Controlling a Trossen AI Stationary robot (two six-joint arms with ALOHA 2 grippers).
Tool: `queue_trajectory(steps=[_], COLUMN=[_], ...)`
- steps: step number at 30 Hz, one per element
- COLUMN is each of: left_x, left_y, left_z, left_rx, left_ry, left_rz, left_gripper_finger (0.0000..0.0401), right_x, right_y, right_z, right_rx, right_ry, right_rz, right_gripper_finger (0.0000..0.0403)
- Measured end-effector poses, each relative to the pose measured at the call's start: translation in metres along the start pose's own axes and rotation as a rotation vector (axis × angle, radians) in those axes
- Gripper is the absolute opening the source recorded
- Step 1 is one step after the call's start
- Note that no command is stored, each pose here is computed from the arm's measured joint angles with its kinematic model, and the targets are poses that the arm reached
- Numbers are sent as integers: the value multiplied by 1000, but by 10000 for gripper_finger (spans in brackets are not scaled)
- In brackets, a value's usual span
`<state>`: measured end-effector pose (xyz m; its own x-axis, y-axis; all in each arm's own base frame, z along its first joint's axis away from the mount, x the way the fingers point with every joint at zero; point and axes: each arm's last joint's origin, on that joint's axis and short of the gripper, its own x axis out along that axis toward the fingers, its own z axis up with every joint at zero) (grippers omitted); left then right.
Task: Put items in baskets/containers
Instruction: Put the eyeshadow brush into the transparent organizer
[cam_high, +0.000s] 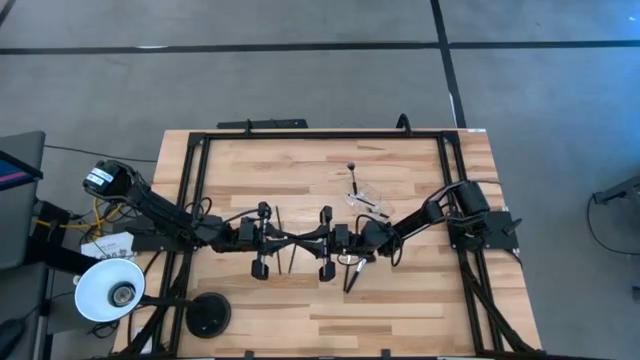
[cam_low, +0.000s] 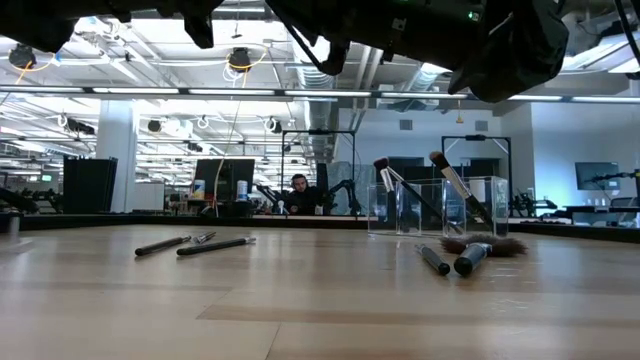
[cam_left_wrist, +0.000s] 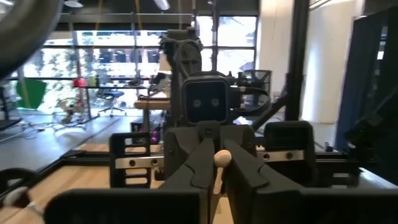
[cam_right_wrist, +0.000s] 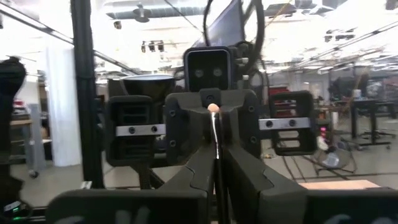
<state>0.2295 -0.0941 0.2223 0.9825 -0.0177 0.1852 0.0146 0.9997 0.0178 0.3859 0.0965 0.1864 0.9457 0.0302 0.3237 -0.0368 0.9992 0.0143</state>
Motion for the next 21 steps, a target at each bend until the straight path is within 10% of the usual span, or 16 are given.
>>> queue_trajectory(steps=[12,21], left_x=[0,3], left_y=[1,8], left_z=[1,0], left_rx=[-35,-26], left_ry=[-6,10], left_rz=[31,131], left_gripper_finger=[16,15], right_x=[-1,-54], right_y=[8,46], right_z=[25,108], right_rx=[-165,-427], right_ry=[74,543], right_rz=[-137,-290], right_gripper_finger=[145,206])
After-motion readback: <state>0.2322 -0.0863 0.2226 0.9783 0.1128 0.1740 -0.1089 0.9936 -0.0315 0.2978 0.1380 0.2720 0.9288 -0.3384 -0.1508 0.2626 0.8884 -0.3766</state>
